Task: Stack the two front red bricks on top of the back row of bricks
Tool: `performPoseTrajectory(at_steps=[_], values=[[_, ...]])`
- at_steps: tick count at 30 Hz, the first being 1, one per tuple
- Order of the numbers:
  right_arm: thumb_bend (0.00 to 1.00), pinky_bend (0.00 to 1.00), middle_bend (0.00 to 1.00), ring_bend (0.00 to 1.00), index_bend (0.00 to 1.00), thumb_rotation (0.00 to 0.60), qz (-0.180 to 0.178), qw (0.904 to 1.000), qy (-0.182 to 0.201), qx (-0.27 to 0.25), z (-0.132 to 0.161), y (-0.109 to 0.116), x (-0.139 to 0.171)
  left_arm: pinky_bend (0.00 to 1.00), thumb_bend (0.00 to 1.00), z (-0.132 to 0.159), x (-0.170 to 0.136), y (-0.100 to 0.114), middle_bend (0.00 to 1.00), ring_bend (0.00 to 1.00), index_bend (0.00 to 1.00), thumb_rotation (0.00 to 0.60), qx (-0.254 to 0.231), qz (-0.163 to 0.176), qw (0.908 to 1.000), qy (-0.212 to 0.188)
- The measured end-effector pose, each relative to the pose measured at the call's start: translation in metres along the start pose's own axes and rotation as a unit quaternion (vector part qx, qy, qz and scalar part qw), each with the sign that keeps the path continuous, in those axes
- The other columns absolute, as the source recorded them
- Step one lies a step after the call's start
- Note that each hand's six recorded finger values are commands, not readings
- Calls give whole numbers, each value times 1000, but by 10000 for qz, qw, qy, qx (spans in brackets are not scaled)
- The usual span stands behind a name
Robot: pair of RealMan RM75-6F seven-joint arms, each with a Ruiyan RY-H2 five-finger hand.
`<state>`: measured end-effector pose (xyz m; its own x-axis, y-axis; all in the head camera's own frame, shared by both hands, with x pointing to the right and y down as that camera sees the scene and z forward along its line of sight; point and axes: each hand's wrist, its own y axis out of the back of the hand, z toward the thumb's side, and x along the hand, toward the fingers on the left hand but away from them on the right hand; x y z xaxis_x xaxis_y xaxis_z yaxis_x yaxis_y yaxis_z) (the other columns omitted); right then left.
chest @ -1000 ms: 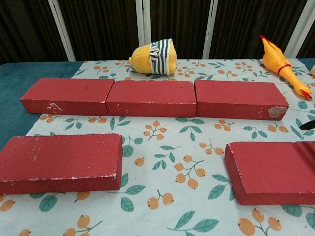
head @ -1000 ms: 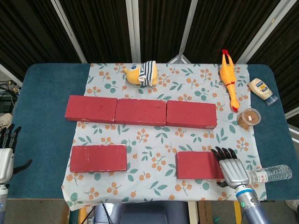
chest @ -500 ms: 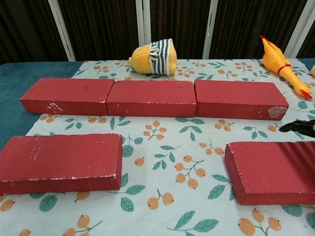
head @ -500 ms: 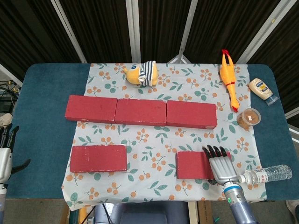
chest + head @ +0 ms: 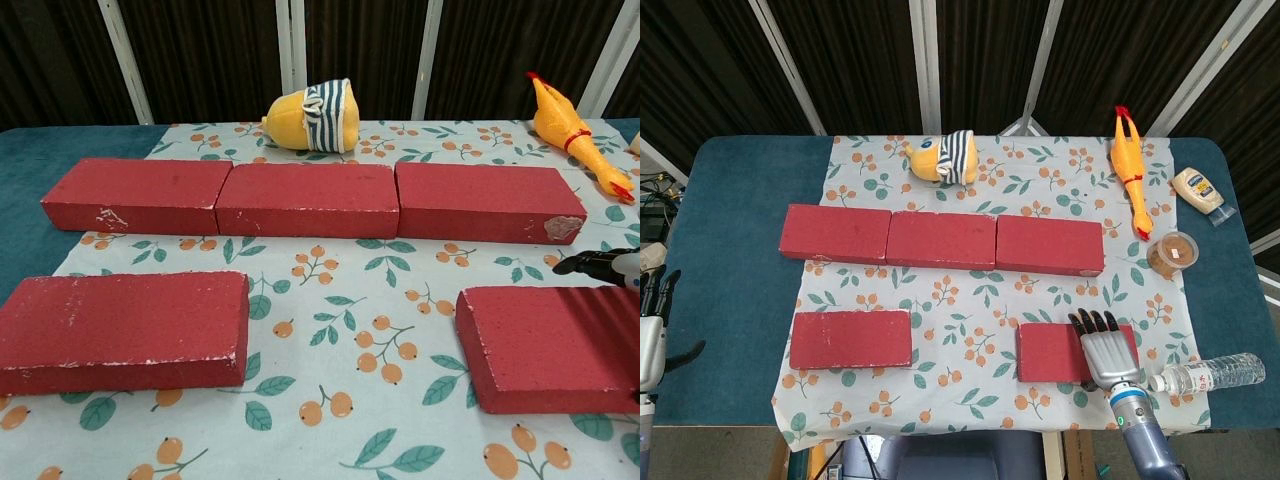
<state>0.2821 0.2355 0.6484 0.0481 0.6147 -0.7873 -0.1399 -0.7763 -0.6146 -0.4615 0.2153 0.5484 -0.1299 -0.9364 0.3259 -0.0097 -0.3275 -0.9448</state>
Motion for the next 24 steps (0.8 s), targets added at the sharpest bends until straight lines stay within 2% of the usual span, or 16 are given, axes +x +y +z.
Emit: performPoseTrajectory(at_steps=[5, 8, 12, 17, 24], values=[[105, 0, 115, 0, 0, 600, 75, 9999, 6, 121, 4, -2, -4, 75, 0, 0, 0, 0, 10, 0, 37, 600, 3, -5, 10000, 9], [104, 0, 185, 36, 4, 600, 83, 9998, 4, 183, 6, -2, -6, 75, 0, 0, 0, 0, 10, 0, 37, 600, -1, 3, 10000, 23], [105, 0, 259, 113, 114, 600, 67, 9997, 3, 239, 8, -2, -7, 75, 0, 0, 1, -1, 10, 0, 43, 600, -3, -4, 10000, 38], [105, 0, 285, 153, 259, 600, 132, 9995, 59, 293, 10, -4, -7, 75, 0, 0, 1, -1, 10, 0, 49, 600, -25, -29, 10000, 41], [105, 0, 285, 155, 315, 600, -47, 9995, 129, 282, 12, 14, -5, 75, 0, -1, 1, -1, 10, 0, 54, 600, -45, -7, 10000, 65]])
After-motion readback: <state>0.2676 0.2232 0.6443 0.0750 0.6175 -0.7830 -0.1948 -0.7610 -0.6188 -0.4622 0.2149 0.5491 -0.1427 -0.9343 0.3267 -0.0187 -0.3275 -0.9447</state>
